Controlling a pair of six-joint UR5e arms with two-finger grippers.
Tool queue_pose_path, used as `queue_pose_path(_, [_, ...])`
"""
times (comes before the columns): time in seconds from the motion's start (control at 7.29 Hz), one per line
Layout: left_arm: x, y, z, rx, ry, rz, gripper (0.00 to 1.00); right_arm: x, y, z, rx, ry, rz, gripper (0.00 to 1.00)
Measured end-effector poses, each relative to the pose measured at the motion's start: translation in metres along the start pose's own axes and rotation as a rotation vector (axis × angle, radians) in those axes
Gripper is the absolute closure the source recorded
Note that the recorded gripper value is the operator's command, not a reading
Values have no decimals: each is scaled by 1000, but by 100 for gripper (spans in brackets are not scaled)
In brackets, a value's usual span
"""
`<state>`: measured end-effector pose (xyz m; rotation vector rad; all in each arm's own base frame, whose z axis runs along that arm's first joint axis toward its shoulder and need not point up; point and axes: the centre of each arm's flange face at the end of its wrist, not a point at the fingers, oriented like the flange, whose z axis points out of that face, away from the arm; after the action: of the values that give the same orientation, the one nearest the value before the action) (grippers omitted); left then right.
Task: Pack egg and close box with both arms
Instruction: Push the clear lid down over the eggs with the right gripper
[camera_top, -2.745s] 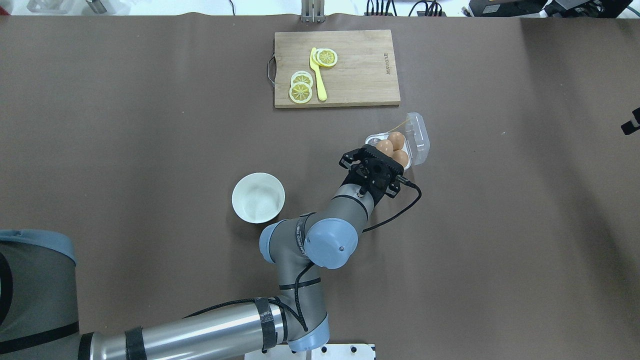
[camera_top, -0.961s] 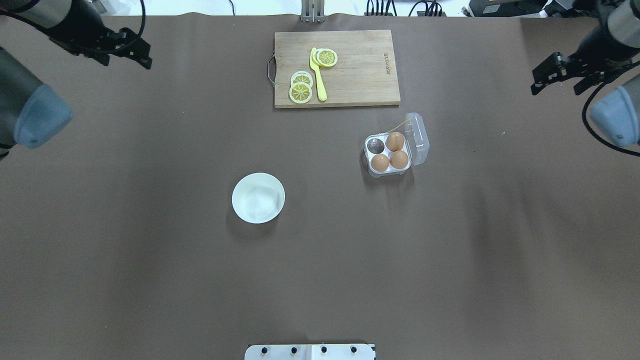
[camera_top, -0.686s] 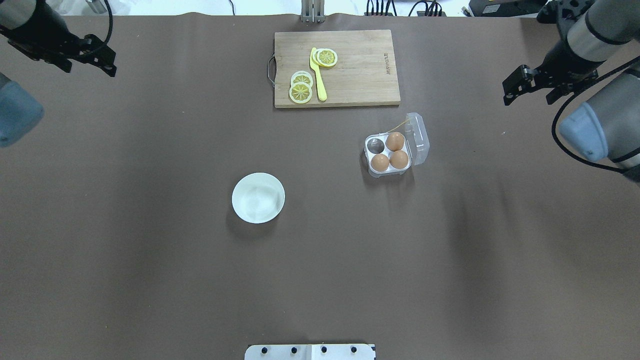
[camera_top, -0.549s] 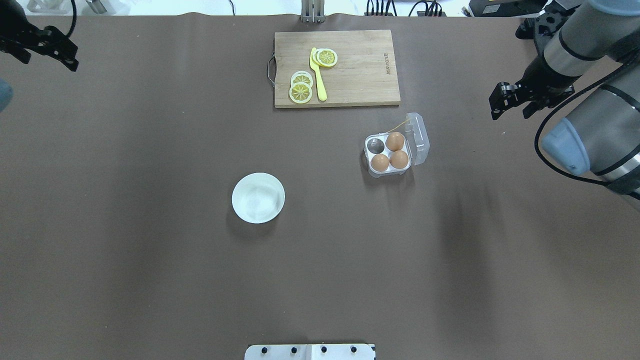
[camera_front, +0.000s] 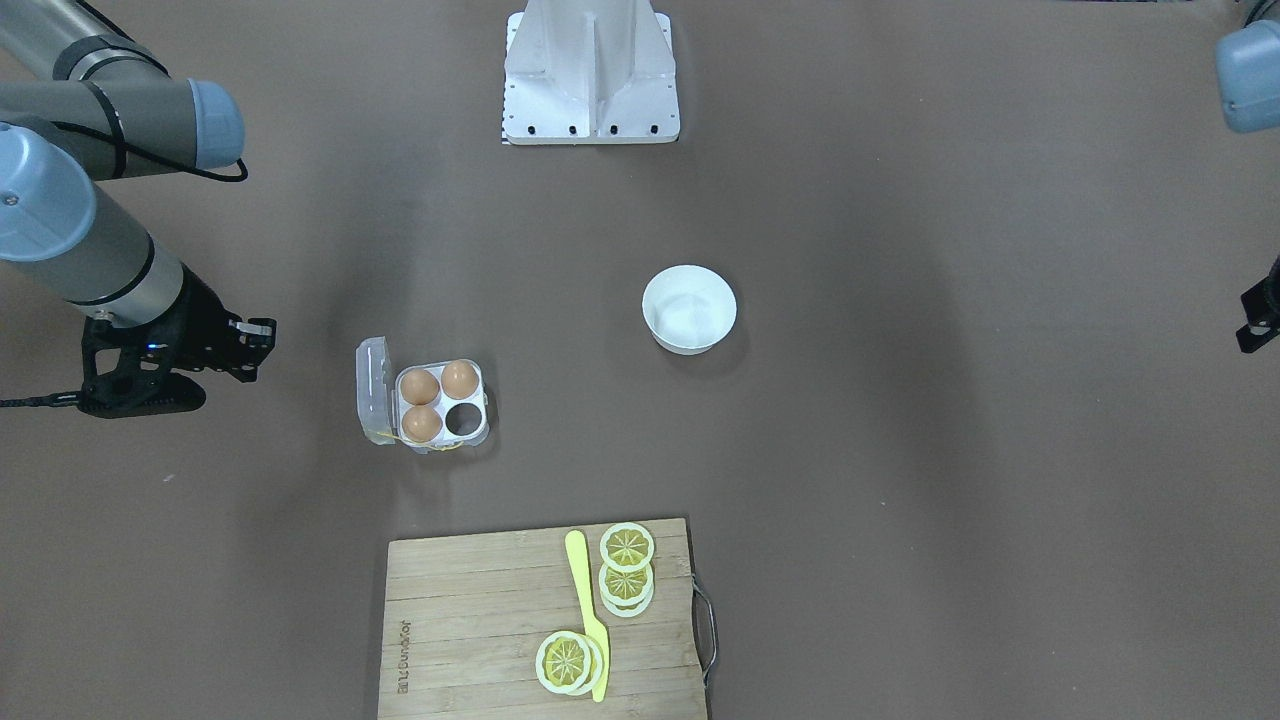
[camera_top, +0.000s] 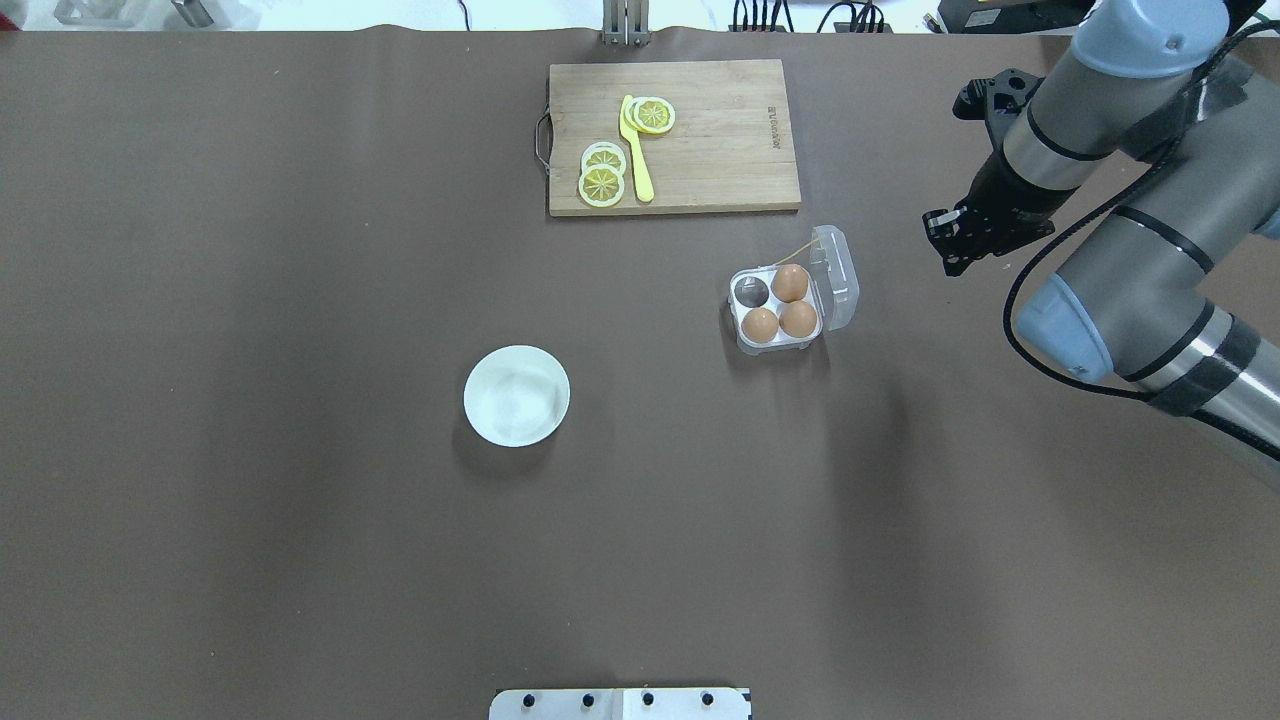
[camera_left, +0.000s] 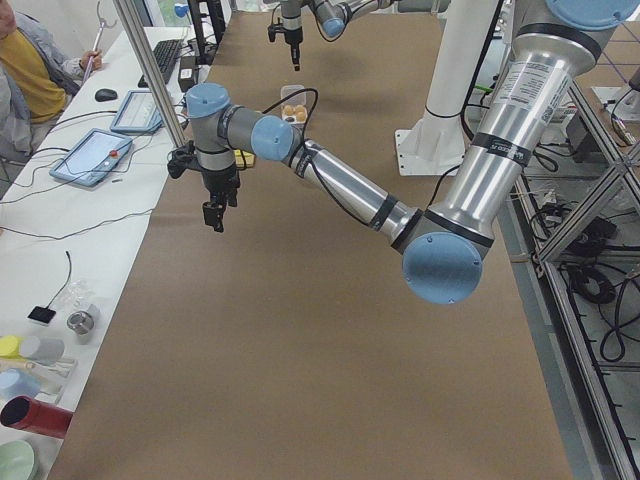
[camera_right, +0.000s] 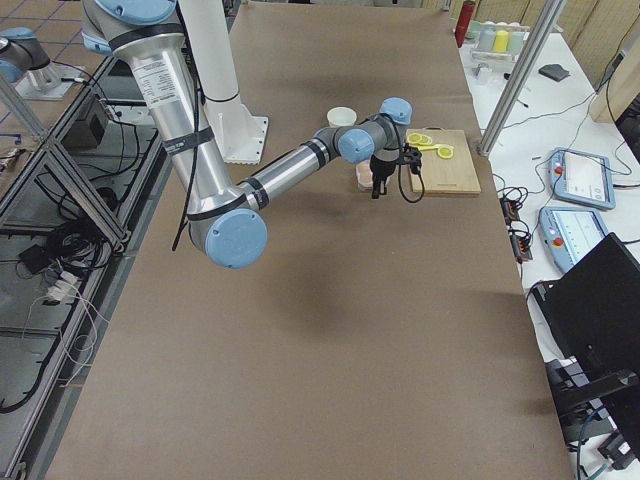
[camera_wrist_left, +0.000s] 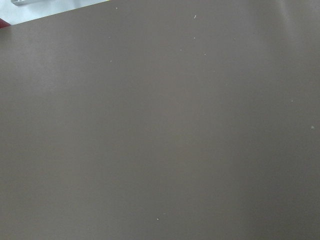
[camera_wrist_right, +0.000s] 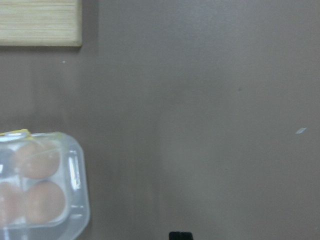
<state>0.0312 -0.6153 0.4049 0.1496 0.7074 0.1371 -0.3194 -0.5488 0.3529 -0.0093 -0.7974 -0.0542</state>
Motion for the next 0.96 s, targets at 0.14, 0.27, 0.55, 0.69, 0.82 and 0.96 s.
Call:
queue_pose_path(0.14, [-14, 5, -2, -1, 8, 1, 3, -26, 4, 3, -5, -13, 21, 100])
queue_pose_path(0.27, [-24, 7, -6, 3, 12, -4, 3, -46, 9, 7, -8, -21, 30, 100])
queue_pose_path(0.55, [-32, 9, -10, 8, 19, -14, 3, -70, 13, 16, 11, -56, 52, 100])
queue_pose_path(0.69, [-34, 9, -11, 9, 20, -18, 3, -83, 10, 20, 25, -84, 74, 100])
queue_pose_path(0.82, [-36, 9, -14, 13, 19, -22, 3, -99, 5, 20, 35, -111, 99, 100])
queue_pose_path(0.96, [-38, 8, -16, 16, 19, -26, 3, -113, 3, 18, 39, -129, 120, 100])
